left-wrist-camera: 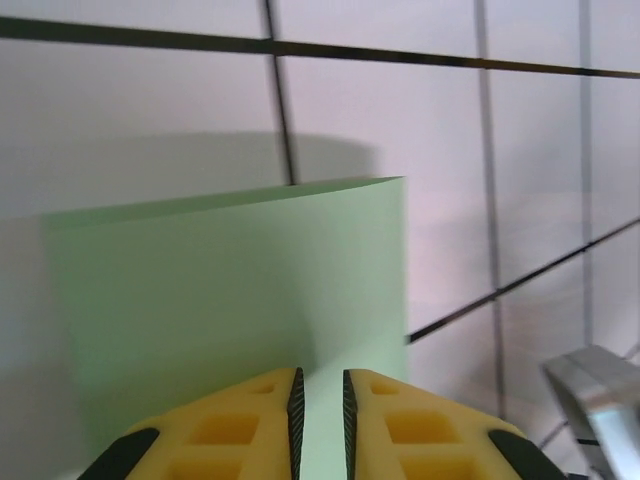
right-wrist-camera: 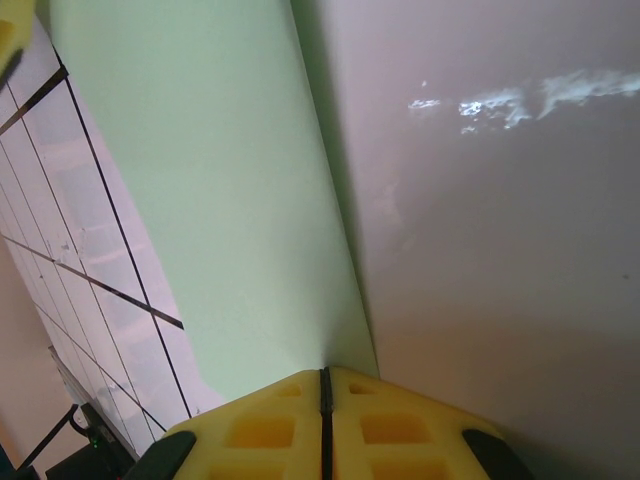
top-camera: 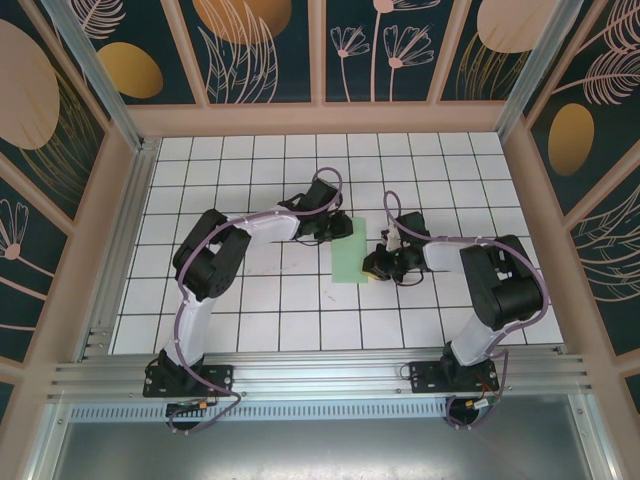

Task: Fold a paper plane with a square sheet of paper (pick it up from the middle)
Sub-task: Fold the square sheet of paper in half at the center of the table.

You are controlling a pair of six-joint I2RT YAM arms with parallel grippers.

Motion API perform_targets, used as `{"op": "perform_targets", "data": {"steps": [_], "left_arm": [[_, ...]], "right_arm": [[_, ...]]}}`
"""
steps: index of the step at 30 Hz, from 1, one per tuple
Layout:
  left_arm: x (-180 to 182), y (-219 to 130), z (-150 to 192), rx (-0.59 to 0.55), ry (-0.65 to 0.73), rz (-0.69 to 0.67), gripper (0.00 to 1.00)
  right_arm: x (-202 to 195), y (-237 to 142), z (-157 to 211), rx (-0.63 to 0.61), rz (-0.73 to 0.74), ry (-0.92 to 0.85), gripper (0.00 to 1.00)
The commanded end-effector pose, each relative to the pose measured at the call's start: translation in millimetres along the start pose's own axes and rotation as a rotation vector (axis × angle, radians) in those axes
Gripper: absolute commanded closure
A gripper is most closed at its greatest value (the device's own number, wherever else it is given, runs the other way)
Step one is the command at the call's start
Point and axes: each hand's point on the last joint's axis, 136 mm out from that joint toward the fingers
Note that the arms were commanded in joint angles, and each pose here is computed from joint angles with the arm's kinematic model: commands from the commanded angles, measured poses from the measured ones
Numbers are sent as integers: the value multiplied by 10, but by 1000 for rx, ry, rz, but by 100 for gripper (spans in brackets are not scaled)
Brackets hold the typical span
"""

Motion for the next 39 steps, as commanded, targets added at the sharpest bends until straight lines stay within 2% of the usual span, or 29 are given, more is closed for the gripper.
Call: {"op": "perform_targets", "data": {"steps": [1,5,9,16,25,34,36,39], "left_arm": [[-396,-11,45,25,4,158,78],[-412,139,94,39,4,147,79],[-240,324,75,28,-9,52,82],[-160,477,-10,12,2,-10,85],[313,661,-41,-17,-10,-194,88],[579,702,53,-7,-33,-260,90],[569,713,60,-4,-30,-252,90],[545,713,59,-2,-31,-240,90]], "right_arm": [[-311,68,354,121,103,107,89],[-323,83,362,126,105,107,89],[-324,87,361,128,104,106,89],[-302,94,381,134,97,98,89],[-269,73,443,149,85,93,90],[-256,-114,821,200,88,164,90],[-217,-153,782,179,84,159,90],[-8,-265,454,79,60,97,89]]}}
Point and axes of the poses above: each hand's point on the last joint's axis, 136 mm out from that joint toward the fingers, its own y axis out along the fingers, its own x axis along the line the jaws close on, z = x × y, and after that the axes turned 11 degrees about -y, right-handed
